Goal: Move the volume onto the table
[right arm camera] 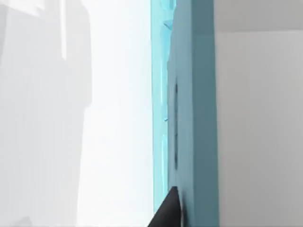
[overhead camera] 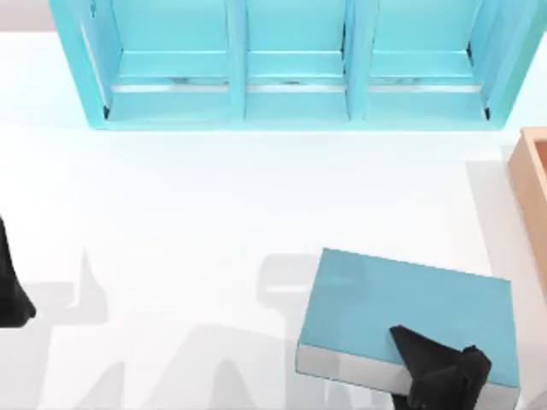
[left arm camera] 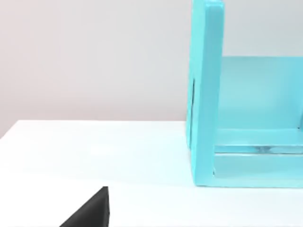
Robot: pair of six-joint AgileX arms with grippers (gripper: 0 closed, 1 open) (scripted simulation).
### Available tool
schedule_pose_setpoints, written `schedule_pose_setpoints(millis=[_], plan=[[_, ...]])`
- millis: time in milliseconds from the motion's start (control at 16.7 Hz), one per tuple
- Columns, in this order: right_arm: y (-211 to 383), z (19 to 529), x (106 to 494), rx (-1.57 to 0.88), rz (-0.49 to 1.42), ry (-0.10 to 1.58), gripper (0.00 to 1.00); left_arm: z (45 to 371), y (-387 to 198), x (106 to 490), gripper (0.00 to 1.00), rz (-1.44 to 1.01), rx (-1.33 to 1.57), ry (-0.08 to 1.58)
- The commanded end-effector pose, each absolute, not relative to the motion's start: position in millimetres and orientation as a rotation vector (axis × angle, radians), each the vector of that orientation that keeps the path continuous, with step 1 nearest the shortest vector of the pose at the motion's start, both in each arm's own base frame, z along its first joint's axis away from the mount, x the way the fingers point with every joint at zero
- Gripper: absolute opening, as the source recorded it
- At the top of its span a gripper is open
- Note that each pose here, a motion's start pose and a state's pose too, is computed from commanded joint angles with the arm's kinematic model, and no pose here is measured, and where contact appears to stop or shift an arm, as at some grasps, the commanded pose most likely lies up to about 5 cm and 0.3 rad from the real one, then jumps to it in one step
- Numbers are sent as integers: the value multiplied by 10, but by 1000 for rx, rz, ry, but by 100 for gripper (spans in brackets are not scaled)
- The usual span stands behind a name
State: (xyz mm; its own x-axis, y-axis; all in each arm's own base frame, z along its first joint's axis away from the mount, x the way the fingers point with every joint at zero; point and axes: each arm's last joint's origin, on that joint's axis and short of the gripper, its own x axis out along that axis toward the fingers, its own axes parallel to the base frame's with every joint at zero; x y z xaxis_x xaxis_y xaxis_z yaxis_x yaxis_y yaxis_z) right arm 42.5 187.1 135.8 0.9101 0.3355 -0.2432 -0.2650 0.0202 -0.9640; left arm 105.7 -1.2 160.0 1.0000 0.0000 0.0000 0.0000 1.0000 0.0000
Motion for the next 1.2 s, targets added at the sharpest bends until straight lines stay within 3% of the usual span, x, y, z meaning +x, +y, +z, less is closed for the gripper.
schedule_pose_setpoints(millis=[1200], plan=[[1840,1219,343,-1517,489,-69,0,1600,-12,1057,100,0,0,0]])
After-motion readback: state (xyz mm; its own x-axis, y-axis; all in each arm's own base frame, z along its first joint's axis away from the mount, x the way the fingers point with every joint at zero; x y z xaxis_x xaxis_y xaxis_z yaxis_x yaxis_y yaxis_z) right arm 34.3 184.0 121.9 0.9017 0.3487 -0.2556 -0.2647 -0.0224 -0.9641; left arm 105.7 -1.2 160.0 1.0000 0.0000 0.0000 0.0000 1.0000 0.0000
